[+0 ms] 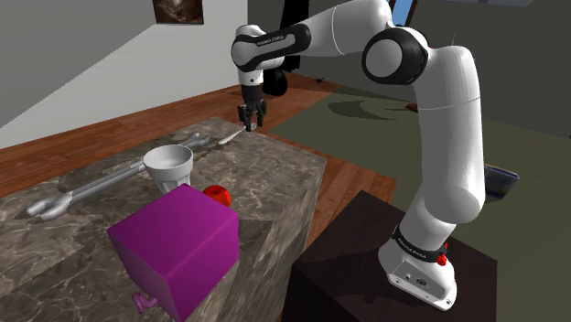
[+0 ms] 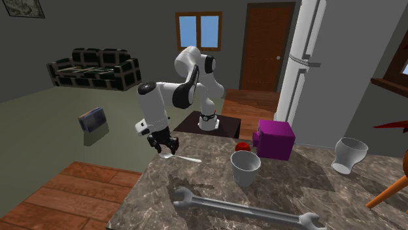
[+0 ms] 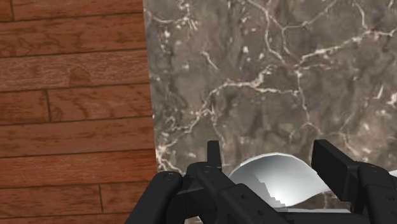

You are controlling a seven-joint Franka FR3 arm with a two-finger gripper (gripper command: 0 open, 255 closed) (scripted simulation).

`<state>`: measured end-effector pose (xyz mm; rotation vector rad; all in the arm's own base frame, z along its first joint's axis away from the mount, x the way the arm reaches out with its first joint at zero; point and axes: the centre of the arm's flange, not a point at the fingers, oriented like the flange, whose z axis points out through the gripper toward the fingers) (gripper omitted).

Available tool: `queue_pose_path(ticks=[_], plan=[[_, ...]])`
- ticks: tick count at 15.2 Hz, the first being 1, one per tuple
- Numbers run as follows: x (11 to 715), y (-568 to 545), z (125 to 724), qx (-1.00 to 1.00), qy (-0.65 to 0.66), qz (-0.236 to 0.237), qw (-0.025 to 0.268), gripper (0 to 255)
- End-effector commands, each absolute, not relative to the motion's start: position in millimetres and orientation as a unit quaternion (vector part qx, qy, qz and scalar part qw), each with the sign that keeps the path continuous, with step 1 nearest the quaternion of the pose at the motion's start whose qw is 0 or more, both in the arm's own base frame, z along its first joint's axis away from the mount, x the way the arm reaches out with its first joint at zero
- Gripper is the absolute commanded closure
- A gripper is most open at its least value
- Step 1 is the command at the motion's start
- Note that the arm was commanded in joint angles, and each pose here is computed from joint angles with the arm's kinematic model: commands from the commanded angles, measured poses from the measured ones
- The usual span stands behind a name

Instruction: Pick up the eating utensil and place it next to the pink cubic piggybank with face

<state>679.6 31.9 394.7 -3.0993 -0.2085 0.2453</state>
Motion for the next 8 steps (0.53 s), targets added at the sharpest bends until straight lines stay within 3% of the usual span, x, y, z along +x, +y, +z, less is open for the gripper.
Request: queue_pose_path(ticks=[1, 8], plan=[[679.5, 31.8, 406.0, -0.995, -0.067, 0.079, 0.013, 255], [679.5, 31.8, 443.0, -0.995, -0.067, 0.079, 0.013, 255]])
